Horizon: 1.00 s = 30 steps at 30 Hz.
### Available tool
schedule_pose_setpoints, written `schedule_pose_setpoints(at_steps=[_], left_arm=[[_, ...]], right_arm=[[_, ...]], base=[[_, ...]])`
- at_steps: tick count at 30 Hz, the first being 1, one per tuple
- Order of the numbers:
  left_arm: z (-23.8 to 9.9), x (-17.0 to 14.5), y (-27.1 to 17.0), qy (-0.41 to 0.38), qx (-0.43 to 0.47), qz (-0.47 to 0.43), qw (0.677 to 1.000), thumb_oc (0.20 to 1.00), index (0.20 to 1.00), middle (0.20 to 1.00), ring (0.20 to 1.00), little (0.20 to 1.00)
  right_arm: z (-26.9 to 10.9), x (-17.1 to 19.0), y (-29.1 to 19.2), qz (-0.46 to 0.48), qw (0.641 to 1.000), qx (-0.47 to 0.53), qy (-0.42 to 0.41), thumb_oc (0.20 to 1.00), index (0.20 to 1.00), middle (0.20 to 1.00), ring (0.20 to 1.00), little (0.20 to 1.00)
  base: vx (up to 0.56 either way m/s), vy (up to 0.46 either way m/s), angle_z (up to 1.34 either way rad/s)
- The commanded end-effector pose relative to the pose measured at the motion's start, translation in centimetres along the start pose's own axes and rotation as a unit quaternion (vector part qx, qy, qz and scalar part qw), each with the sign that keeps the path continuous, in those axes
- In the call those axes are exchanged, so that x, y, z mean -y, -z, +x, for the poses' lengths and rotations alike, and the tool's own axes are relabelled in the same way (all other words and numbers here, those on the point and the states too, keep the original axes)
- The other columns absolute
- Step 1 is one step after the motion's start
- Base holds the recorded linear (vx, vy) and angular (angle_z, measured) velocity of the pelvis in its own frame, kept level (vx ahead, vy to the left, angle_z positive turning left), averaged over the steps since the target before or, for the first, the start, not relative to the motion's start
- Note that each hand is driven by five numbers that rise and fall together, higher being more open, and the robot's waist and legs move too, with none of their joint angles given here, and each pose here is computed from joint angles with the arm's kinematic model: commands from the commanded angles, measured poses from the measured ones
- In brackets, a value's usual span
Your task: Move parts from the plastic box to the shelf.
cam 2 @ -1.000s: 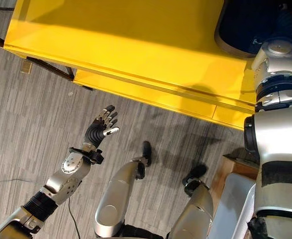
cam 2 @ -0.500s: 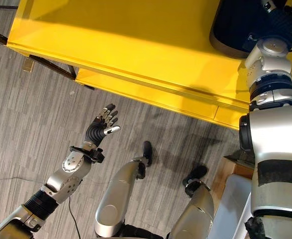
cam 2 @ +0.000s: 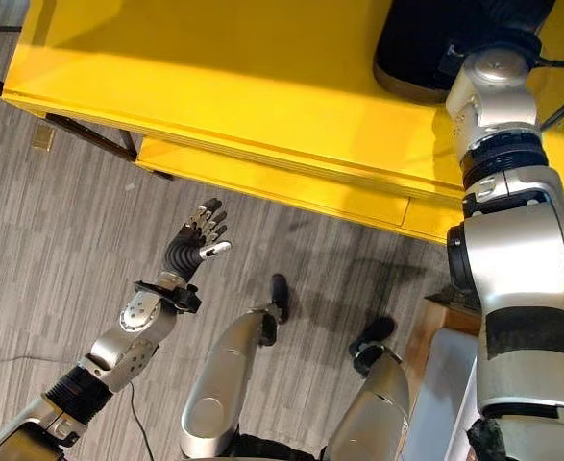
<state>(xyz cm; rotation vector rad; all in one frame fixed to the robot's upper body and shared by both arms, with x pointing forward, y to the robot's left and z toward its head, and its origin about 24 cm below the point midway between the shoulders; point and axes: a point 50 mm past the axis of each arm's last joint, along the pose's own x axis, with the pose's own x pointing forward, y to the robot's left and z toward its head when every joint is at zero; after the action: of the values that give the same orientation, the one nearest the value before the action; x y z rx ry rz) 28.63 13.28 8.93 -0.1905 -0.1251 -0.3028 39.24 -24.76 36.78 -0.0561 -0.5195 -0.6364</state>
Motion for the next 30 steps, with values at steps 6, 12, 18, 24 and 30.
schedule_pose_setpoints(at_steps=[6,12,18,24,30], left_arm=[[-0.9,-0.7,-1.0,0.002,0.028,-0.002,1.000,1.000,1.000,1.000,1.000,1.000],[-1.7,-1.7,0.0,-0.017,0.005,0.003,1.000,1.000,1.000,1.000,1.000,1.000],[-4.2,-3.7,2.2,-0.066,-0.040,0.010,0.997,1.000,1.000,1.000,1.000,1.000],[-5.2,-4.2,3.3,-0.088,-0.053,0.024,0.994,1.000,1.000,1.000,1.000,1.000],[-3.8,-3.4,3.0,-0.069,-0.039,0.049,0.996,1.000,1.000,1.000,1.000,1.000]], right_arm=[[-2.6,-2.2,-5.4,-0.039,0.979,0.201,-0.008,1.000,1.000,1.000,1.000,1.000],[-6.4,-4.3,-3.1,-0.001,0.973,0.219,-0.078,1.000,1.000,1.000,1.000,1.000],[-15.9,-3.3,6.1,0.061,0.962,0.132,-0.231,1.000,1.000,1.000,1.000,1.000],[-21.1,1.1,10.2,0.045,0.955,0.073,-0.283,1.000,1.000,1.000,1.000,1.000],[-23.2,3.6,11.9,0.073,0.960,0.015,-0.271,1.000,1.000,1.000,1.000,1.000]], base=[[-0.05,-0.022,-0.19],[0.02,-0.040,-0.15],[0.09,0.017,-0.27],[0.09,0.134,-0.17],[0.03,0.161,0.09]])
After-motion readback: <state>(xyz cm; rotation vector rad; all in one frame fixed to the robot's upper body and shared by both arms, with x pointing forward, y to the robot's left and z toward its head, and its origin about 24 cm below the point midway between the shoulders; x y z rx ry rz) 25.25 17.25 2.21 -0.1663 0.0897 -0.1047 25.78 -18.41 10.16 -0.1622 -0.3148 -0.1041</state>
